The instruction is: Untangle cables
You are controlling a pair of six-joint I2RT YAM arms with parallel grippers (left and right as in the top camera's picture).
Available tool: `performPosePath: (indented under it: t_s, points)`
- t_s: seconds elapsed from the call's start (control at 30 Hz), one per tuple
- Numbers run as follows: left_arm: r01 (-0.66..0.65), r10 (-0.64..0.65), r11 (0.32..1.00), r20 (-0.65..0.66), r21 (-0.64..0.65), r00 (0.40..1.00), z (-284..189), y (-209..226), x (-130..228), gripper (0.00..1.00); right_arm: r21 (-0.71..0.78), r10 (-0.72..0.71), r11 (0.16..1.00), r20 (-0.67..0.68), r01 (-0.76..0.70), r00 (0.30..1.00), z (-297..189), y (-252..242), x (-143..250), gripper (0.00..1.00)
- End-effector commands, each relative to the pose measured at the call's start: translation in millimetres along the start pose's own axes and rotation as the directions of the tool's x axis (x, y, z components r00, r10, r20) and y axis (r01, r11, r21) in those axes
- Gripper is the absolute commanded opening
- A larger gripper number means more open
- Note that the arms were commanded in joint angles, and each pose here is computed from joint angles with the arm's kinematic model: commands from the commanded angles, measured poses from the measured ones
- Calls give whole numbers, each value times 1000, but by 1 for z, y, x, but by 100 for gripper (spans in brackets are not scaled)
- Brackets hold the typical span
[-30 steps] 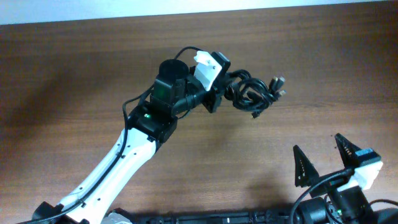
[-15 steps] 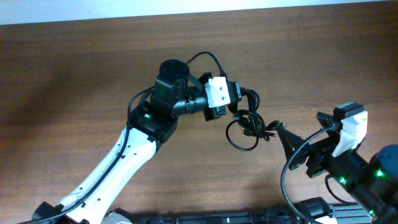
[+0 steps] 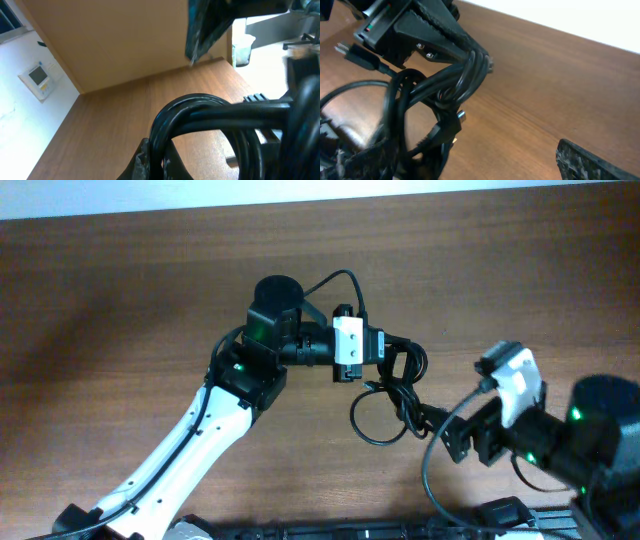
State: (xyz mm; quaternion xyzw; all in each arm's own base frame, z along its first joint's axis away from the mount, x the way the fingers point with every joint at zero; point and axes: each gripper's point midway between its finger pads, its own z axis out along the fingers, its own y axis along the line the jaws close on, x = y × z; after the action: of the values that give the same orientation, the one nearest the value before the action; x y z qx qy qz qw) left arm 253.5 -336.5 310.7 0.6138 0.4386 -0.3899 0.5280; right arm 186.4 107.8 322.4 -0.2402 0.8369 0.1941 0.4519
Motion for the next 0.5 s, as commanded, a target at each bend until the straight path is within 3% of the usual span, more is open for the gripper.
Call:
performPosePath:
  t_s: [0.0,0.3,0.47]
  points:
    - [-12,12,999,1,-42,1000,-3,6,-15,0,-110,-16,994,-42,11,999,15,11,2,96]
    - [57,-72,986,-97,-154,993,-17,27,13,0,-116,-24,993,-67,16,997,21,8,4,96]
    - [65,-67,996,-39,-58,997,-18,13,3,0,-119,-24,993,-65,17,998,21,9,4,95]
